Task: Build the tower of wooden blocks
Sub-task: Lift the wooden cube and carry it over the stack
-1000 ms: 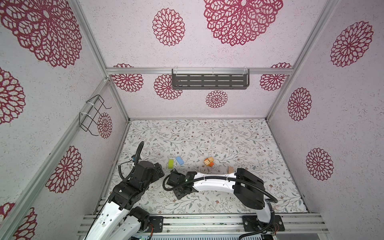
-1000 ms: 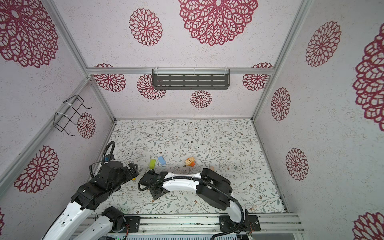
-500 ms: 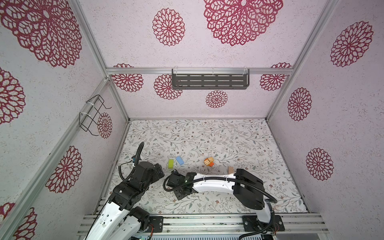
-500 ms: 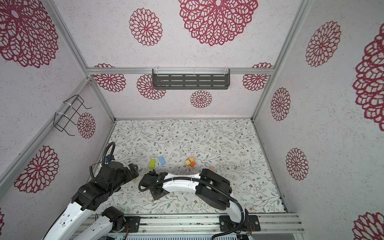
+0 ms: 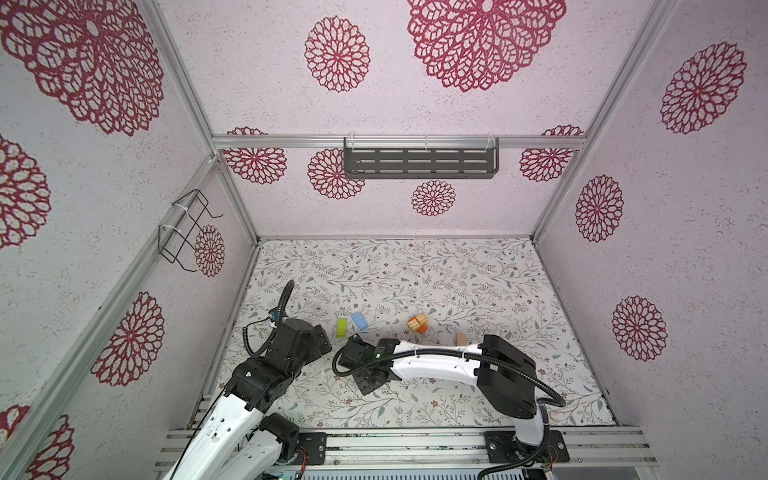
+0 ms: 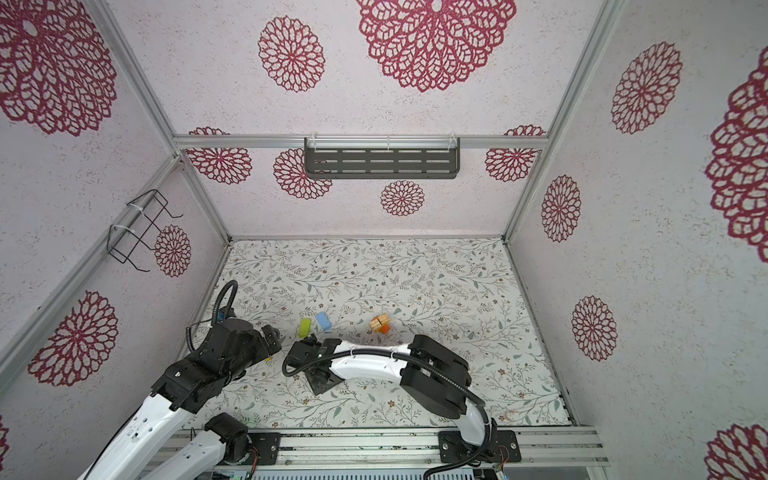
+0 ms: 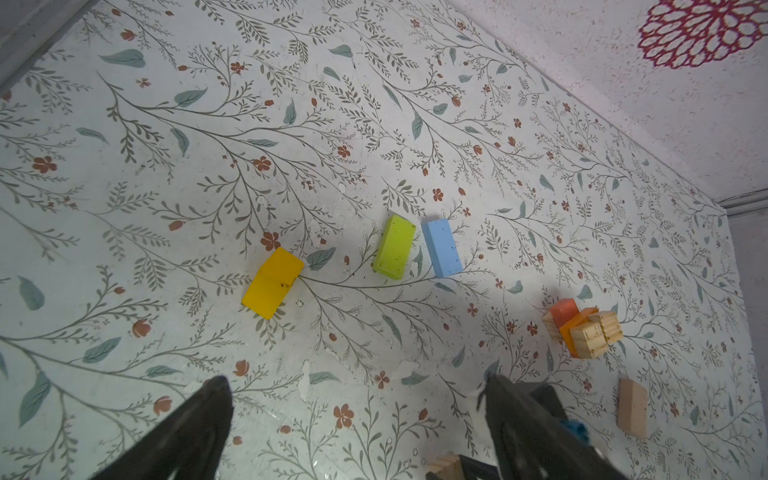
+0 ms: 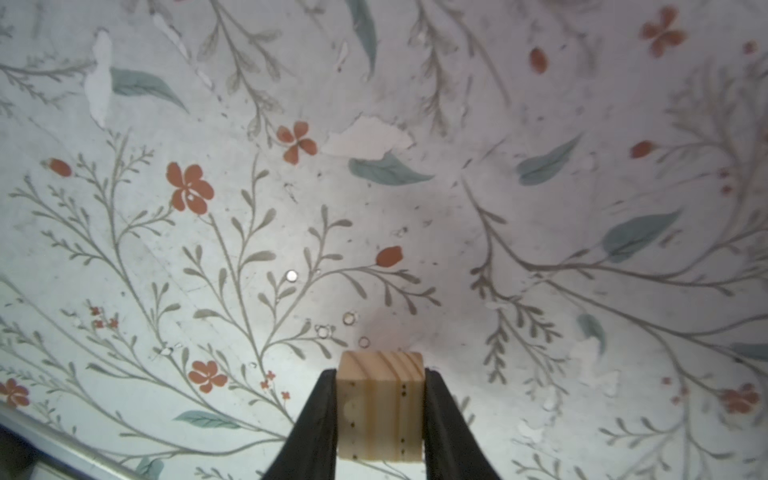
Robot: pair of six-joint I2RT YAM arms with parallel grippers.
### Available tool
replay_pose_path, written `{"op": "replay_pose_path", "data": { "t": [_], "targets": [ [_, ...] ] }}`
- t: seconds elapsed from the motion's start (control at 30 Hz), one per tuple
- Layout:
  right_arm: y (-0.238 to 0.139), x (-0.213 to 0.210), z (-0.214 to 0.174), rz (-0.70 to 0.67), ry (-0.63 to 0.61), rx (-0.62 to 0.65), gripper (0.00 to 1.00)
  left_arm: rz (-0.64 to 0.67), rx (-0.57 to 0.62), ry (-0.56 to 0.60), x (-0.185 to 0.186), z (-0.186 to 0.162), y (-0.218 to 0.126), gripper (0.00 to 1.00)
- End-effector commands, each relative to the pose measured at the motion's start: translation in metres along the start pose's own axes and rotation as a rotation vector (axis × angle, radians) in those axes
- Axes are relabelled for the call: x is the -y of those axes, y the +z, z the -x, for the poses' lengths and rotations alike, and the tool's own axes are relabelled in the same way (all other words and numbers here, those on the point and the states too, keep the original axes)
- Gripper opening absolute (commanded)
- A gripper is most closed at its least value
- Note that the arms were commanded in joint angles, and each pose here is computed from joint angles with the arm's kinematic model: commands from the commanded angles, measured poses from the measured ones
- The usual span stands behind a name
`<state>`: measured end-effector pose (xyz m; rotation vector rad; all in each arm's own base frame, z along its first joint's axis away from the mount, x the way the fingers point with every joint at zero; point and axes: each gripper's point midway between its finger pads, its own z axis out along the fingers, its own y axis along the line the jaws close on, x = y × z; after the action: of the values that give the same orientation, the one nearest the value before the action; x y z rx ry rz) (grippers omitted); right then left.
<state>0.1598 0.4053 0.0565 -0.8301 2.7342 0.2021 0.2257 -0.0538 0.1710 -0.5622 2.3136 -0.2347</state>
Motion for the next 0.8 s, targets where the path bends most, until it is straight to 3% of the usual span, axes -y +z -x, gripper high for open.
{"op": "replay_pose_path", "data": {
  "t": [0.0, 0.17, 0.4, 0.77],
  "targets": [
    [-0.04, 0.039, 0.022, -0.026, 0.012, 0.034, 0.29, -0.031, 0.035, -0.001, 0.016, 0.016, 0.001, 0.97],
    [-0.065, 0.083, 0.04, -0.035, 0.019, 0.053, 0.29, -0.025, 0.012, 0.032, 0.029, 0.019, 0.018, 0.97],
    [-0.092, 0.126, 0.058, -0.079, -0.1, 0.036, 0.31, -0.031, -0.02, 0.073, 0.052, 0.021, 0.048, 0.97],
    [-0.089, 0.179, 0.073, -0.08, -0.103, 0.022, 0.31, -0.048, -0.068, 0.116, 0.073, 0.016, 0.091, 0.97]
  ]
}}
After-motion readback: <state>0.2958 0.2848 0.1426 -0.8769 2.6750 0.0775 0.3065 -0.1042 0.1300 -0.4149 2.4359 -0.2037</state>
